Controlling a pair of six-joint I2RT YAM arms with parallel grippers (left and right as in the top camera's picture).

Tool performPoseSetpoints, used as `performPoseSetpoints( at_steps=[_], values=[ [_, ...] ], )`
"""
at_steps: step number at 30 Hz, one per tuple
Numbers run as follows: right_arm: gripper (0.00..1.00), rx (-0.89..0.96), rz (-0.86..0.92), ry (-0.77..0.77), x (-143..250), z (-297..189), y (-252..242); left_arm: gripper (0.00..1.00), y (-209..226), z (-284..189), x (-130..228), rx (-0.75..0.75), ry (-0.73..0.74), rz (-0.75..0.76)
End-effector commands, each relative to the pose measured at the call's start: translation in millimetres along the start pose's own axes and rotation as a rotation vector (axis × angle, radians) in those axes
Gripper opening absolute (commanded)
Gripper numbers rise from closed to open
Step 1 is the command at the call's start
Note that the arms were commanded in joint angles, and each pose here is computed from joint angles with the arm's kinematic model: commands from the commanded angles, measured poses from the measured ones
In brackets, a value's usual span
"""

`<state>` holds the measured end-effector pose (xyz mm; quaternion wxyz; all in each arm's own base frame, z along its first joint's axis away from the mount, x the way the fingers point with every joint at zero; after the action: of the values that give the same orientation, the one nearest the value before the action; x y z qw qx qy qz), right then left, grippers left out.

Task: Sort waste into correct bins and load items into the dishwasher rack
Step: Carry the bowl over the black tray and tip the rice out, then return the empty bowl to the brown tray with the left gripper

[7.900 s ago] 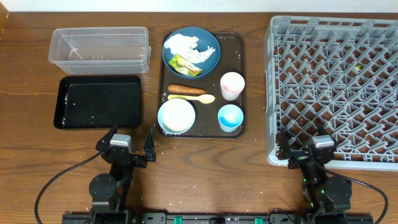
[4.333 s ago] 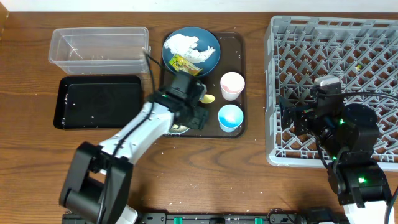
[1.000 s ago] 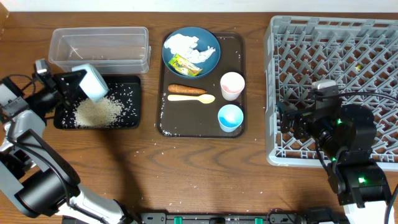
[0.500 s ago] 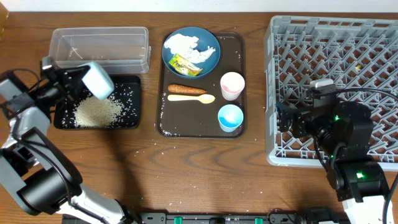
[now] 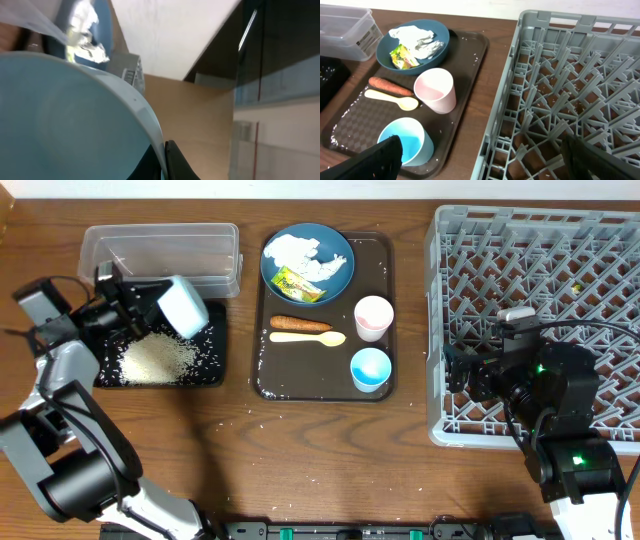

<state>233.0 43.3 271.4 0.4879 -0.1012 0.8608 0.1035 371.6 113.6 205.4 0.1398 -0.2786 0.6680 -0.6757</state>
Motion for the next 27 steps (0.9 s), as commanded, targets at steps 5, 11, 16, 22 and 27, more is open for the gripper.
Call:
performPoseSetpoints(
  at_steps=[5, 11, 16, 22, 27],
  values=[
    [0.99, -0.012, 0.002, -0.020, -6.7, -2.0, 2.9, 0.06, -52.7, 79.5, 70.4, 0.027, 0.265, 0.431],
    [0.99, -0.012, 0.003, -0.016, -6.1, -2.0, 2.9, 0.06, -30.3, 143.8, 113.2, -0.016, 0.391, 0.487],
    [0.99, -0.012, 0.004, -0.011, -5.2, -2.0, 2.8, 0.06, 3.7, 168.5, 127.7, -0.211, 0.323, 0.463],
    [0.99, -0.012, 0.005, -0.005, -4.3, -2.0, 2.9, 0.06, 71.0, 169.6, 145.4, -0.807, 0.190, 0.535],
    [0.99, -0.012, 0.005, -0.006, -4.3, -2.0, 2.9, 0.06, 93.2, 176.6, 170.2, -1.124, 0.179, 0.747]
  ],
)
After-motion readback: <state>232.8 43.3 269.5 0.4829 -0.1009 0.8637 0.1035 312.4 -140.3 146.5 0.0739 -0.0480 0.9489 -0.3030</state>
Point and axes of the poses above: each gripper's point midway between its finger pads, its own z axis out along the fingers, its own y axis along the line the jaws close on, x = y × z, the point moved 8 cm from there along -z, back along the fingers, and after that the axes turned 2 degrees about -z, right-handed, at the moved point
